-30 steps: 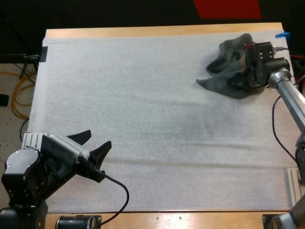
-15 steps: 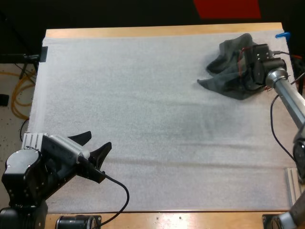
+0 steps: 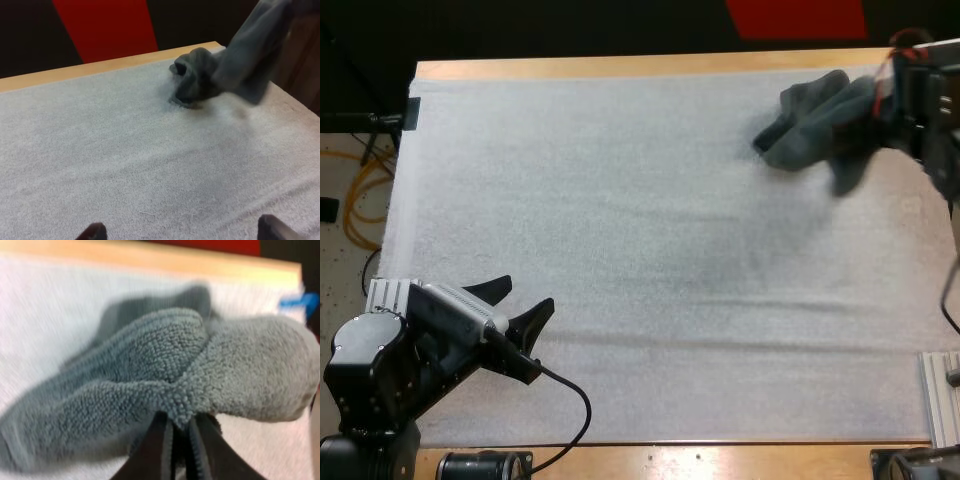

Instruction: Pick towel from pile fold and stack

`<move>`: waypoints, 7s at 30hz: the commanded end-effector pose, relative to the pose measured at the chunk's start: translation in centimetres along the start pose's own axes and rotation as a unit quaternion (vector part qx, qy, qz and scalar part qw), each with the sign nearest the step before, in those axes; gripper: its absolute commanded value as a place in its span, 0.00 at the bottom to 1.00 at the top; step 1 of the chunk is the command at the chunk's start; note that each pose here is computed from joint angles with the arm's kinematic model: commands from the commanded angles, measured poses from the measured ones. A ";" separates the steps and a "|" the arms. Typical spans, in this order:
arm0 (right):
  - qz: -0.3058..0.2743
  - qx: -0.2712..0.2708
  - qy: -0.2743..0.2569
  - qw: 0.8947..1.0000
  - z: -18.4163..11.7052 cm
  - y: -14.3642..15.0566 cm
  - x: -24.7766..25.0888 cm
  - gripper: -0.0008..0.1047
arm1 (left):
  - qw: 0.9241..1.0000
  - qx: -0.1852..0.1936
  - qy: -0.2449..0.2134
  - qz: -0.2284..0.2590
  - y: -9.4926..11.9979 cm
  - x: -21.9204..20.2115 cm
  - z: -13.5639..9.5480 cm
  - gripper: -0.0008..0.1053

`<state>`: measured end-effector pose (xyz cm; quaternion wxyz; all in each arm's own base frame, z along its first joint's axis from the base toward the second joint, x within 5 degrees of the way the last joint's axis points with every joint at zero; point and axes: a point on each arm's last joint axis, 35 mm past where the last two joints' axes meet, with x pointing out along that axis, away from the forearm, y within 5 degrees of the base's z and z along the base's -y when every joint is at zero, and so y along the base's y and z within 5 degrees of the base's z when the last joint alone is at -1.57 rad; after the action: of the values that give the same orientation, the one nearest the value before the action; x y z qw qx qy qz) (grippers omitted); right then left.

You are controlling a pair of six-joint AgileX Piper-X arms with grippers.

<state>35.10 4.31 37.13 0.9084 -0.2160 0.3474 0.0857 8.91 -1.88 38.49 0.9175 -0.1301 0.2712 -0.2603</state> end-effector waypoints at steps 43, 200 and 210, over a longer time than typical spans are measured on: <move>0.405 -0.169 -0.079 0.895 2.0 22.0 3.5 0.01 | 1.000 0.004 -0.007 0.003 -0.2 -0.2 0.2 0.57; 0.429 -0.026 0.217 0.876 -12.6 12.4 -6.0 0.59 | 0.986 -0.076 0.125 0.084 1.8 1.7 -1.4 0.57; 0.316 0.040 0.116 0.941 -9.2 12.8 0.1 0.59 | 0.984 -0.084 0.136 0.073 2.0 2.2 -1.3 0.57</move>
<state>25.47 11.50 26.79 0.7927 -0.0717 0.5074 0.3302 10.45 -1.46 35.38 0.8716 -0.1487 0.4328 -0.1758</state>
